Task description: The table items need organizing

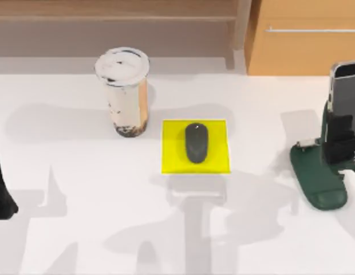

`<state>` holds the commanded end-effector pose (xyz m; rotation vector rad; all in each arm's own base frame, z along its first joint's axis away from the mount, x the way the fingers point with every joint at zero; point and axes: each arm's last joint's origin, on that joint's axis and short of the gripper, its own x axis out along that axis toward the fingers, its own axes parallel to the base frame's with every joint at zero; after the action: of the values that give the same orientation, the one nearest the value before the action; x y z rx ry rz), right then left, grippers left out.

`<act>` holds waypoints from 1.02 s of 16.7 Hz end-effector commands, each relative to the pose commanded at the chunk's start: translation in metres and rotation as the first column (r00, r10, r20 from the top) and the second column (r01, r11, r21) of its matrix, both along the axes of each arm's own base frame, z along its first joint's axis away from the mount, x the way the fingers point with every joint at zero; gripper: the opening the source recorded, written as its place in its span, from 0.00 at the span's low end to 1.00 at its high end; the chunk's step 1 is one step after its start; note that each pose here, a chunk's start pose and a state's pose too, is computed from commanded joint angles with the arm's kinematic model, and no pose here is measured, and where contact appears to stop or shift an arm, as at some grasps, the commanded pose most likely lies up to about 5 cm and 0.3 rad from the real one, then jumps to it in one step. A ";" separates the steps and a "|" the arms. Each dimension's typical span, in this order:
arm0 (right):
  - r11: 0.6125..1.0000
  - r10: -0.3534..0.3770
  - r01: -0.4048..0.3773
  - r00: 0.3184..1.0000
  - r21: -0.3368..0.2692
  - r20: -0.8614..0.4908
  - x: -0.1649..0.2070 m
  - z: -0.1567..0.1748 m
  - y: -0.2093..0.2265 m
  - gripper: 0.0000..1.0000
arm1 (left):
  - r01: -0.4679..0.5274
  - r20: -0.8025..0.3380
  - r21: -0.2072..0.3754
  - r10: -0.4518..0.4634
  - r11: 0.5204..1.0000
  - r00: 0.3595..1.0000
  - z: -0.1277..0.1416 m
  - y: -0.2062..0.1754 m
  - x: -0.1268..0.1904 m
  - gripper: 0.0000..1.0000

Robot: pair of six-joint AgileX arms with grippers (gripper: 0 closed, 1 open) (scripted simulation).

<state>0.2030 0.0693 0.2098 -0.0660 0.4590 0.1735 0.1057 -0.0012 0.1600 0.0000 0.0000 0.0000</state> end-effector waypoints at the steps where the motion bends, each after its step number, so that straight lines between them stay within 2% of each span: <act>1: 1.000 0.000 0.000 1.000 0.000 0.000 0.000 0.000 0.000 0.00 | 0.000 0.000 0.000 0.000 1.000 1.000 0.000 0.000 0.000 1.00; 2: 1.000 0.000 0.000 1.000 0.000 0.000 0.000 0.000 0.000 0.00 | 0.000 0.000 0.000 0.000 1.000 1.000 0.000 0.000 0.000 1.00; 15: 1.000 0.000 0.000 1.000 0.000 0.000 0.000 0.000 0.000 0.98 | 0.000 0.000 0.000 0.000 1.000 1.000 0.000 0.000 0.000 1.00; 17: 1.000 0.000 0.000 1.000 0.000 0.000 0.000 0.000 0.000 1.00 | 0.000 0.000 0.000 0.000 1.000 1.000 0.000 0.000 0.000 1.00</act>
<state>0.2030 0.0693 0.2098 -0.0660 0.4590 0.1735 0.1057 -0.0012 0.1600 0.0000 0.0000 0.0000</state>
